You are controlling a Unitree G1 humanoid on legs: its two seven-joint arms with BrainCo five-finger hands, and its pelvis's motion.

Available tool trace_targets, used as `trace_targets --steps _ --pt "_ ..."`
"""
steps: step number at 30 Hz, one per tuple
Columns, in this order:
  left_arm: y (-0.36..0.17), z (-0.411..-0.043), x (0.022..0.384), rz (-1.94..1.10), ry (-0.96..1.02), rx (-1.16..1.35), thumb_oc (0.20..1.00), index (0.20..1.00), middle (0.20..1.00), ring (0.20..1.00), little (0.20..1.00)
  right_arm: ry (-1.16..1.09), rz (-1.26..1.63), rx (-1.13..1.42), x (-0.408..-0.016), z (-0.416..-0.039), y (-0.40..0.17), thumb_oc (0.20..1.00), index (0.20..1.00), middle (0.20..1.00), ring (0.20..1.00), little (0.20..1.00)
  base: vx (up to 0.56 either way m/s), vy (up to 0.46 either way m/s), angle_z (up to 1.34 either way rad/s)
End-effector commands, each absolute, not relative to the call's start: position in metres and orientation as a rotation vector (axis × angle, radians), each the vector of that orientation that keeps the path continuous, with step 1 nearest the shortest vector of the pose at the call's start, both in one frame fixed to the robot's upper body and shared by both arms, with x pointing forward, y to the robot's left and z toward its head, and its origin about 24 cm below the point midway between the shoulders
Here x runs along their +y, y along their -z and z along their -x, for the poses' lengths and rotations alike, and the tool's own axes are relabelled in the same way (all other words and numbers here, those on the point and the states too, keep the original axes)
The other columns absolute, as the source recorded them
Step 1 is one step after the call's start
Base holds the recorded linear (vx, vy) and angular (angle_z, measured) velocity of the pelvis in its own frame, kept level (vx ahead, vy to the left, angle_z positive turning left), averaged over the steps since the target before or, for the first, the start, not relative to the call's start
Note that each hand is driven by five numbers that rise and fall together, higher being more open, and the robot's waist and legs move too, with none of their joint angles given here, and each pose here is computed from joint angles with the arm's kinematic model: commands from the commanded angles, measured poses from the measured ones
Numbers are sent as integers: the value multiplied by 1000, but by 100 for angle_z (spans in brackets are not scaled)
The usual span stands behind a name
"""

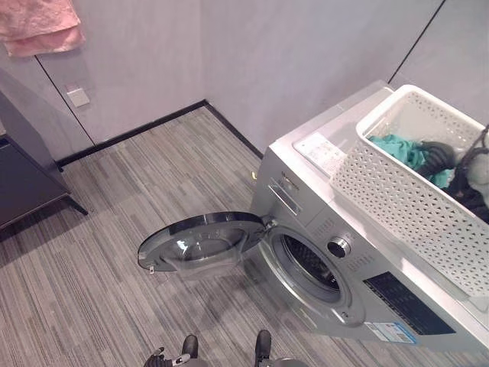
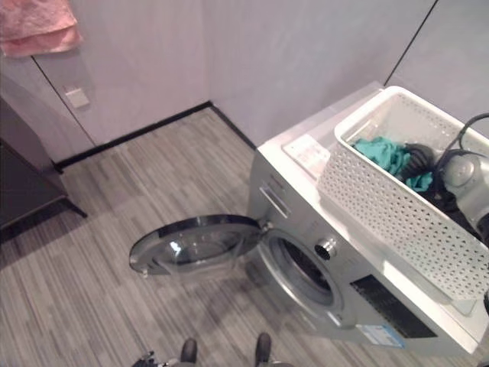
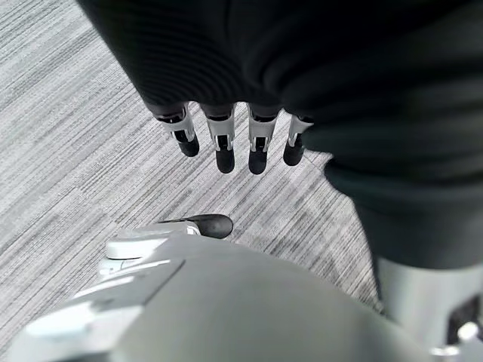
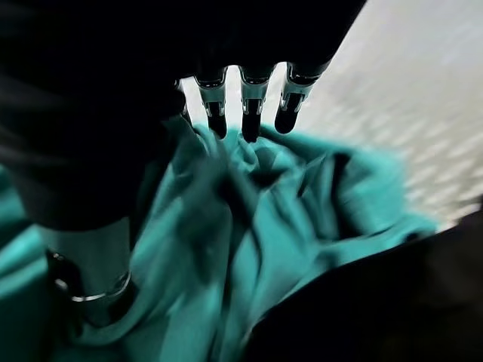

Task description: Grab the laundry basket,head to the washer,open it,put in the laundry and shut it.

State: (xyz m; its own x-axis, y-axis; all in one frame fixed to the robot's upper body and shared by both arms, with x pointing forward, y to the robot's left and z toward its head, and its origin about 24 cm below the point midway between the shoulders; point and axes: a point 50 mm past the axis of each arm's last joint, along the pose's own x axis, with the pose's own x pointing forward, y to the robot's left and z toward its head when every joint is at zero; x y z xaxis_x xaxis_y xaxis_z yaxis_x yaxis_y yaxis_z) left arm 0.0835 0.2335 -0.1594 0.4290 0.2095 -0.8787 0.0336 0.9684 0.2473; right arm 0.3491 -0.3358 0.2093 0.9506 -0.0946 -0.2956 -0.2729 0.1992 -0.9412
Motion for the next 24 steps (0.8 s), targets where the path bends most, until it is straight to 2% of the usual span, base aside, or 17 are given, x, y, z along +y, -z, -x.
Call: trace_targets --steps 1,10,14,15,16,21,24 --pt "156 -93 241 -281 -86 1099 1000 1000 1000 1000 1000 -160 1430 272 -319 -358 -219 1000 1000 1000 1000 1000 5 -20 6" --pt "151 -106 243 -278 -115 1057 1000 1000 1000 1000 1000 -331 1446 290 -292 -361 -189 1000 1000 1000 1000 1000 0 -3 -1" --pt "149 -111 244 -279 -118 1038 1000 1000 1000 1000 1000 -353 1422 339 -296 -358 -176 1000 1000 1000 1000 1000 -2 0 1" --pt "149 -113 244 -286 -110 1032 1000 1000 1000 1000 1000 -353 1411 345 -298 -356 -172 564 564 564 564 564 0 0 0" --pt "149 -113 245 -290 -111 1032 1000 1000 1000 1000 1000 -351 1402 362 -300 -356 -170 200 200 200 200 200 0 0 0" --pt "150 -111 245 -286 -122 1042 1000 1000 1000 1000 1000 -329 1378 336 -298 -358 -174 200 200 200 200 200 0 0 0" --pt "151 -108 244 -292 -119 1057 1000 1000 1000 1000 1000 -234 1334 250 -300 -364 -195 200 200 200 200 200 20 34 -1"
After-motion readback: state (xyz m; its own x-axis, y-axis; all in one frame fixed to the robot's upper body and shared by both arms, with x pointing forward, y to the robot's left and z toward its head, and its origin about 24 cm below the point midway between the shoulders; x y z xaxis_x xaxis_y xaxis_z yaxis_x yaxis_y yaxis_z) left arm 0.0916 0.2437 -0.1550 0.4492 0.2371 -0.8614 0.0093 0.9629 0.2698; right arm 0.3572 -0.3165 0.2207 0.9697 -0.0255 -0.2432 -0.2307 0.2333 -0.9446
